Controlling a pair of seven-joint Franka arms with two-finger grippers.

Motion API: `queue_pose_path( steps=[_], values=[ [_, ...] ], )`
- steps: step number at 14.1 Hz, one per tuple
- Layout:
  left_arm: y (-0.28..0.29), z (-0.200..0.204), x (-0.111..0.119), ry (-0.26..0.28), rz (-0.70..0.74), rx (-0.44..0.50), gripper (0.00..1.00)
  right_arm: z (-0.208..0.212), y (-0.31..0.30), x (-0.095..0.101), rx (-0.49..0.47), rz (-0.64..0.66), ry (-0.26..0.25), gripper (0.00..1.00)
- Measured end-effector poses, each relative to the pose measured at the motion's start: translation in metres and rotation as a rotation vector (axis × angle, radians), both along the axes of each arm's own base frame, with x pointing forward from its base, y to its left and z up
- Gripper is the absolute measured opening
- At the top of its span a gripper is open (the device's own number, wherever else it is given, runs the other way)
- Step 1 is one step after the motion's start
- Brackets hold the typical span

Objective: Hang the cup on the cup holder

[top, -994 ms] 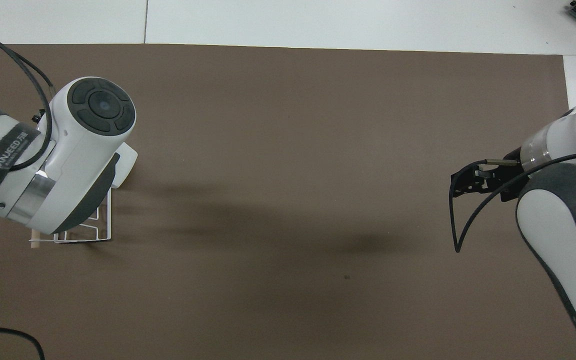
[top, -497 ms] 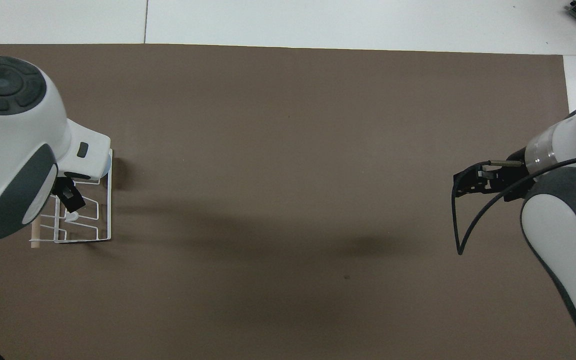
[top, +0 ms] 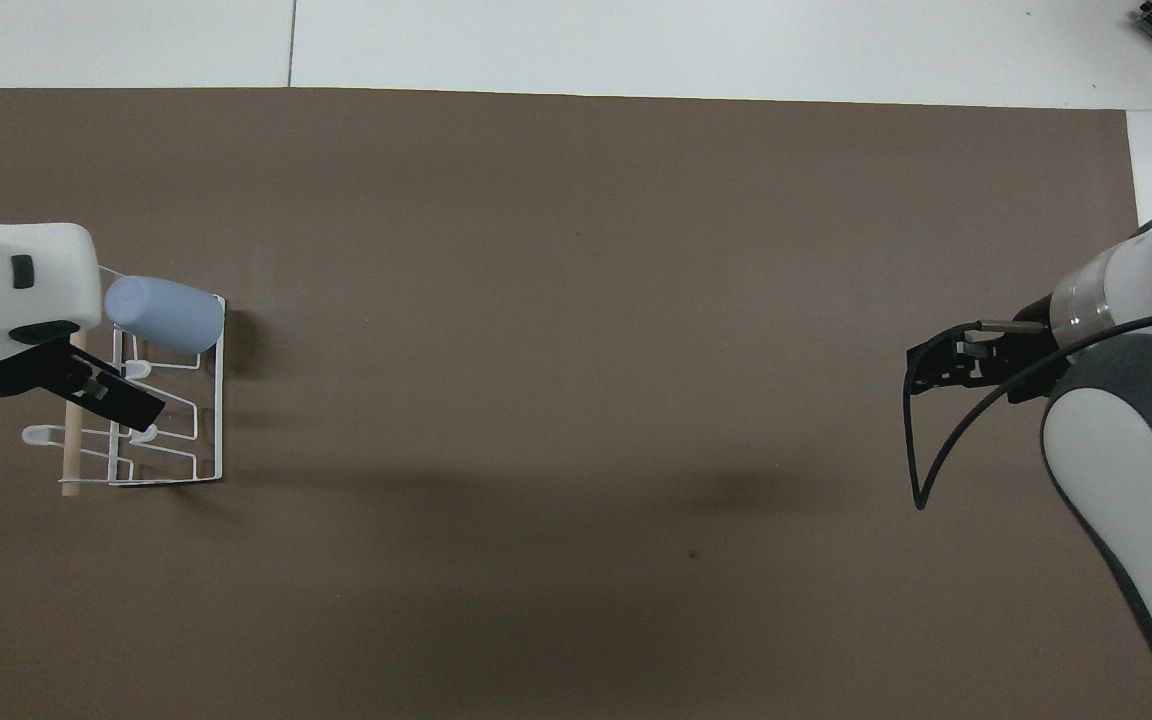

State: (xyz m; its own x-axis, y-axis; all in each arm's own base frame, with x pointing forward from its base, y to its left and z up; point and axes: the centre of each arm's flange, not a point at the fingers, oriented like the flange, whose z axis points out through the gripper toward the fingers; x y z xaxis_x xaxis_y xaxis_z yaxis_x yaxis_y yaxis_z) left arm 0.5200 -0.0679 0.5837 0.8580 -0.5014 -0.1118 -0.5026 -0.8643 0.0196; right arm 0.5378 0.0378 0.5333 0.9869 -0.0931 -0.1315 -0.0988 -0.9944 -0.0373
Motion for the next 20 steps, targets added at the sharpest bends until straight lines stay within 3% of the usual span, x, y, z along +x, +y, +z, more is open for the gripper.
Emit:
queue_pose_path(
  steps=[3, 6, 16, 20],
  values=[
    [0.031, 0.028, -0.012, -0.050, 0.065, -0.017, 1.00, 0.000, 0.000, 0.000, 0.000, 0.000, 0.000, 1.00],
    [0.041, 0.037, -0.017, -0.063, 0.085, -0.018, 1.00, 0.000, 0.000, 0.000, 0.000, 0.000, 0.000, 1.00],
    [0.031, 0.054, -0.004, -0.124, 0.132, -0.025, 1.00, 0.000, 0.000, 0.000, 0.000, 0.000, 0.000, 1.00],
    [0.049, 0.055, 0.004, -0.110, 0.166, -0.032, 1.00, 0.000, 0.000, 0.000, 0.000, 0.000, 0.000, 1.00]
  ],
)
